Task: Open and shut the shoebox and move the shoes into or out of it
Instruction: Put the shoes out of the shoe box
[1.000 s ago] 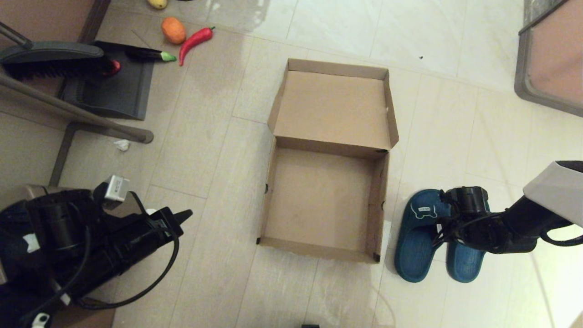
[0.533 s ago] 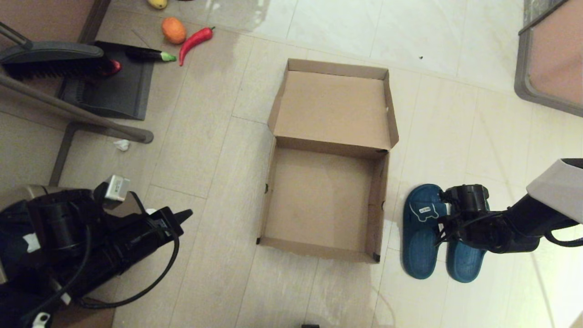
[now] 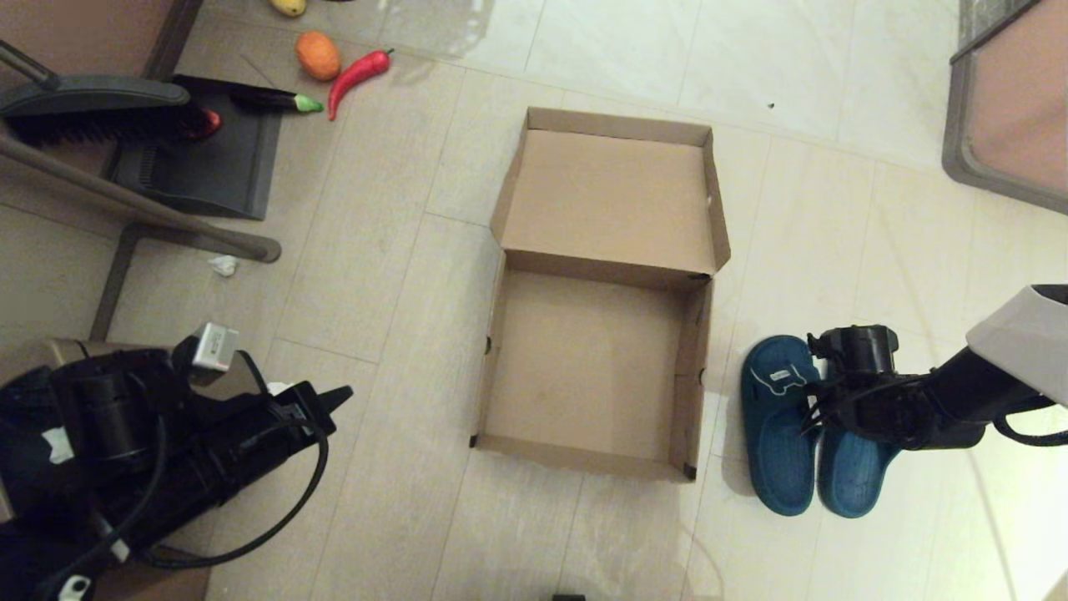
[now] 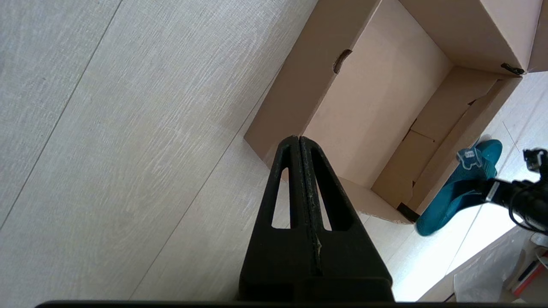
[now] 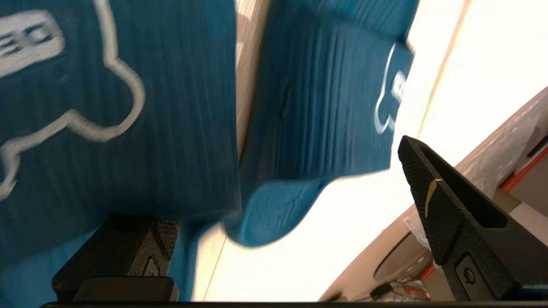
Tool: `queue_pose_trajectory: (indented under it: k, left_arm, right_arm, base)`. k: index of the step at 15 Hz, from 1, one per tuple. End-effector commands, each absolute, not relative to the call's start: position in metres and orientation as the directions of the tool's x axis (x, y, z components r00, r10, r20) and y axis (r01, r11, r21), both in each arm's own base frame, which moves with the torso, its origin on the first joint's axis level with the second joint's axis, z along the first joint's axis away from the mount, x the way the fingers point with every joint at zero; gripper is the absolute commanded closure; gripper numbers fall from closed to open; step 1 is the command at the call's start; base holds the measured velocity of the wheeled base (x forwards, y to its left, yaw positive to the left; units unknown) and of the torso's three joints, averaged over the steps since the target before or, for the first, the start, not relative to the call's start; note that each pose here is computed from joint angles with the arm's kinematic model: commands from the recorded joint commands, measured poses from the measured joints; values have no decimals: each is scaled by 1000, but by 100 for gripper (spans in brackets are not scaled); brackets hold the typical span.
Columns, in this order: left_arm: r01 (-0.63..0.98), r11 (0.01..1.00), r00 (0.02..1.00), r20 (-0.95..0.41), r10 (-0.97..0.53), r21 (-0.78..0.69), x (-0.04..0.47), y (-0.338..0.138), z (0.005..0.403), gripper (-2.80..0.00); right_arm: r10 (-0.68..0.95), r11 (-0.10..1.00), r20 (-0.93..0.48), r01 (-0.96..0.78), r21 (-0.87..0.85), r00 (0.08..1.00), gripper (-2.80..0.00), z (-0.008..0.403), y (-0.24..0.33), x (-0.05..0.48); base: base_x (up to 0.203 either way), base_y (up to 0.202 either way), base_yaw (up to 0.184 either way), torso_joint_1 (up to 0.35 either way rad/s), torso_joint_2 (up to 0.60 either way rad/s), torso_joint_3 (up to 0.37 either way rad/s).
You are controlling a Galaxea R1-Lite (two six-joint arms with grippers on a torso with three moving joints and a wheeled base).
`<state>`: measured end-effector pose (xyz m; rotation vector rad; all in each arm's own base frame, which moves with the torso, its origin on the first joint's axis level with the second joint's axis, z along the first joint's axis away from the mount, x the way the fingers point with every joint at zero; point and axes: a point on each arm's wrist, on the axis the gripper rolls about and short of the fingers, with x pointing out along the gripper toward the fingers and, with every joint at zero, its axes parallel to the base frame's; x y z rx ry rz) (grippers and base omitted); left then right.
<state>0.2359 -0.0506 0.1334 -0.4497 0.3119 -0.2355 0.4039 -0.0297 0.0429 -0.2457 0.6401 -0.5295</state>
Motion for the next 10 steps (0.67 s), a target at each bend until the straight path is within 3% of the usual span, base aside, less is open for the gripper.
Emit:
queue_pose_trajectory:
  k: [1, 10]
  left_arm:
    - [159, 873, 929, -231, -290, -460, 235, -50, 135, 0]
    - [163, 871, 930, -224, -292, -463, 234, -51, 137, 0]
  right_arm:
    - [-543, 838, -492, 399, -374, 680, -280, 43, -30, 407]
    - [-576, 817, -506, 426, -389, 643, -280, 56, -45, 378]
  base:
    - [0, 0, 0, 0, 0, 0]
    - [0, 0, 0, 0, 0, 0]
